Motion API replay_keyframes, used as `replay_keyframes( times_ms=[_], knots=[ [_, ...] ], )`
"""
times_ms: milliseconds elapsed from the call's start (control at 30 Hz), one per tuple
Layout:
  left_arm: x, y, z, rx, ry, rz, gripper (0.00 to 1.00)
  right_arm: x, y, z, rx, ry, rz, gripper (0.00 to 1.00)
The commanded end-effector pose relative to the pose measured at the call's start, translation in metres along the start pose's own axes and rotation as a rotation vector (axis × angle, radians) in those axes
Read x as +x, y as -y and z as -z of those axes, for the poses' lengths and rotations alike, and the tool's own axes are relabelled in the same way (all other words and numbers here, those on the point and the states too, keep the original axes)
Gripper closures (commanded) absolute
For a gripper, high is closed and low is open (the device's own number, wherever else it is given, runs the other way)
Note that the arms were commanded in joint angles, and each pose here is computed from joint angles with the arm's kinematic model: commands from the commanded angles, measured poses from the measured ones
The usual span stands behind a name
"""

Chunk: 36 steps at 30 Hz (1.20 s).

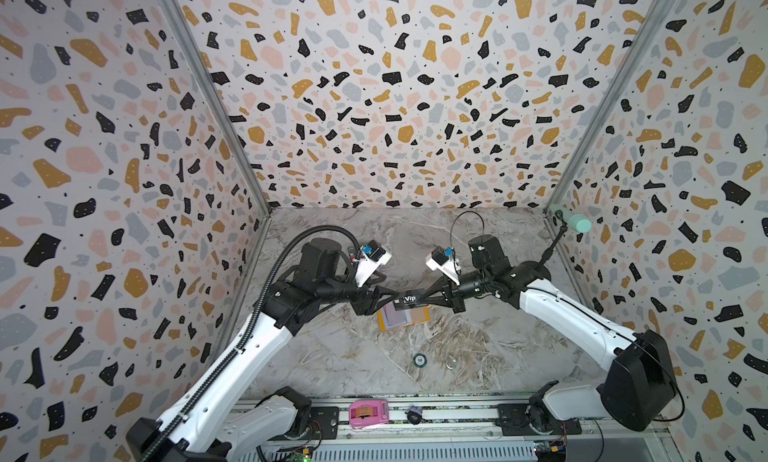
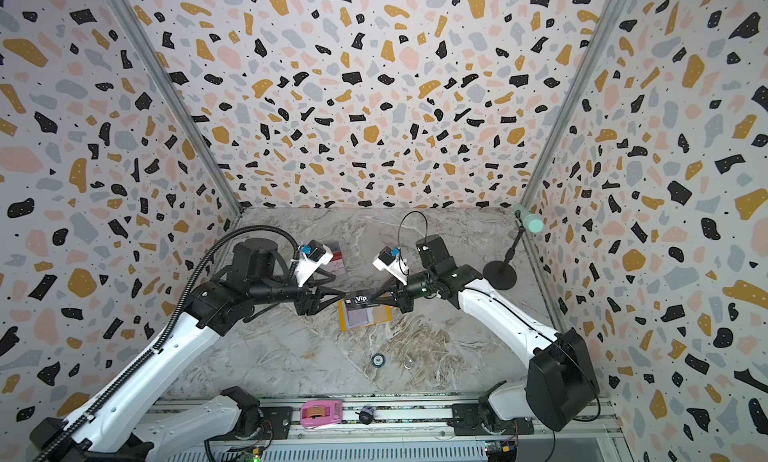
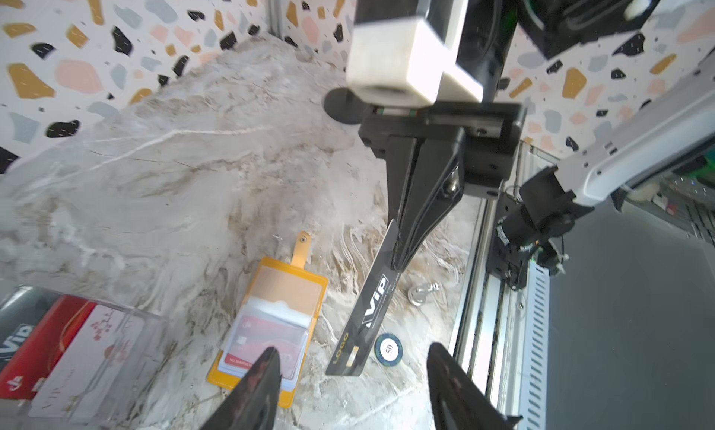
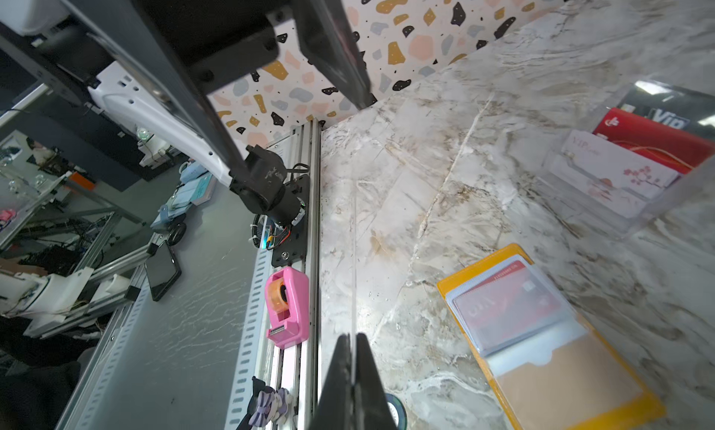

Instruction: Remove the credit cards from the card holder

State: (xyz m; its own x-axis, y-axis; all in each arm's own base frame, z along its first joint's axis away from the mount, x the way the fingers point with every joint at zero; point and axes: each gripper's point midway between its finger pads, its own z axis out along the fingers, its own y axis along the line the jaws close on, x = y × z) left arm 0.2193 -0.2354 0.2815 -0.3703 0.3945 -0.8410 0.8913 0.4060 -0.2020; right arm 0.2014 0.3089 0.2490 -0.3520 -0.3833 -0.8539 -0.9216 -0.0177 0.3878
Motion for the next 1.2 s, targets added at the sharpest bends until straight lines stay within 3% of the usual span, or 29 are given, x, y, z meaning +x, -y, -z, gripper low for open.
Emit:
replay_keyframes(
  times_ms=[0,267,400,533,767,933,1167],
  knots=[
    [0.003,0.013,0.001,0.085,-0.038,-0.033,0.44,-0.012,-0.023,0.002,-0.074,0.003,0.082,1.00],
    [0.011,0.018,-0.005,0.151,-0.071,-0.042,0.53,-0.013,-0.030,-0.012,-0.126,-0.011,0.106,1.00],
    [0.012,0.020,-0.008,0.175,-0.068,-0.045,0.66,-0.016,-0.031,-0.016,-0.150,0.008,0.102,1.00],
    [0.014,0.024,-0.010,0.210,-0.071,-0.036,0.72,-0.018,-0.030,-0.020,-0.160,0.011,0.106,1.00],
    [0.015,0.023,-0.011,0.211,-0.077,-0.032,0.77,-0.019,-0.029,-0.022,-0.163,0.027,0.111,1.00],
    [0.017,0.023,-0.013,0.214,-0.087,-0.023,0.91,-0.017,-0.028,-0.023,-0.162,0.024,0.108,1.00],
    [0.017,0.017,-0.014,0.183,-0.088,-0.024,0.99,-0.016,-0.015,-0.024,-0.091,0.014,0.090,0.99]
  ],
)
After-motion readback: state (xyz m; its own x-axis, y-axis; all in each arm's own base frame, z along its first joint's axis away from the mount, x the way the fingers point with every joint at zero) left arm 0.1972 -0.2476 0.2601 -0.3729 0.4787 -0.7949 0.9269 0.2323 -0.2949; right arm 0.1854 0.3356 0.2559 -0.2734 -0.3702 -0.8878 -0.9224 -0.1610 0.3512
